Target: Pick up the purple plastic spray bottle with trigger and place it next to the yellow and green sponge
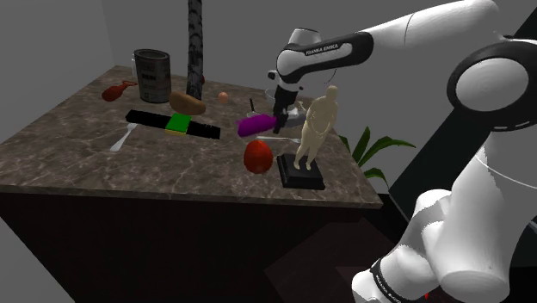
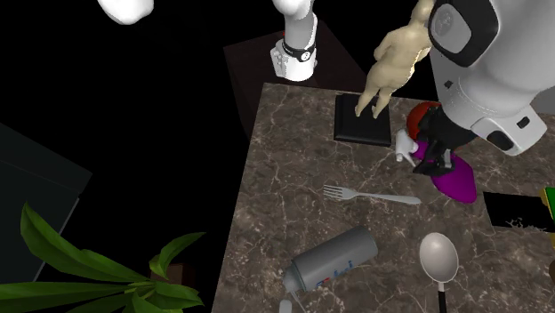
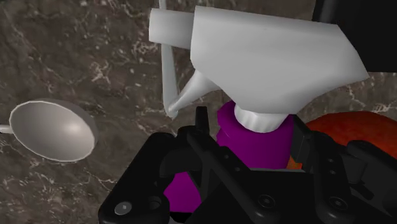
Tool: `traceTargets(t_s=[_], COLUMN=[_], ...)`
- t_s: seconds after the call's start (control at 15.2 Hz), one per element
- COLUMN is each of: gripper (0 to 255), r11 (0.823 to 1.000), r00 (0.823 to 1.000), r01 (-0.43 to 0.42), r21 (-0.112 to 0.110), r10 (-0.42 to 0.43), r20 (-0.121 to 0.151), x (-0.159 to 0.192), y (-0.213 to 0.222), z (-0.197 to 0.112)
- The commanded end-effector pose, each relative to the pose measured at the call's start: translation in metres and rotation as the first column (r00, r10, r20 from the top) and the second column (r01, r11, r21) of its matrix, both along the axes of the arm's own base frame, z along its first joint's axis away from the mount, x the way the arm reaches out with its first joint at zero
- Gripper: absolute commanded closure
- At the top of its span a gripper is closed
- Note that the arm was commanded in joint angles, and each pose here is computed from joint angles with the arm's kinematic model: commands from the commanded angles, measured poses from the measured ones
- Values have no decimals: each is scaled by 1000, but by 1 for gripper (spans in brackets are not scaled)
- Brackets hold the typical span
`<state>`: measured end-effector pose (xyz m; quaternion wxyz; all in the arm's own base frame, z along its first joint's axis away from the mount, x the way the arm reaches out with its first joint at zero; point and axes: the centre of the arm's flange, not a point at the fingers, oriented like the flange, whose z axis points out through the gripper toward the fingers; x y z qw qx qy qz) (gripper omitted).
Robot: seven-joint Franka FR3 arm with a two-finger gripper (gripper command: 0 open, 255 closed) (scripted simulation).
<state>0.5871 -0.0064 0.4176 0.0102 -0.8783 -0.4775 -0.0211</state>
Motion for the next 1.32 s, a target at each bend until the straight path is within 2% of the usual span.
traceTargets(t_s=[0.0,1.06,1.25], gripper=[255,255,255], r11=[1000,1000,1000], r00=[1000,1000,1000], r01=[1,1,1], r21=[1,1,1], r10=[-1,-1,-1], r20=[0,0,0], x=[4,45,45], y=[29,243,243], z=[2,2,-14])
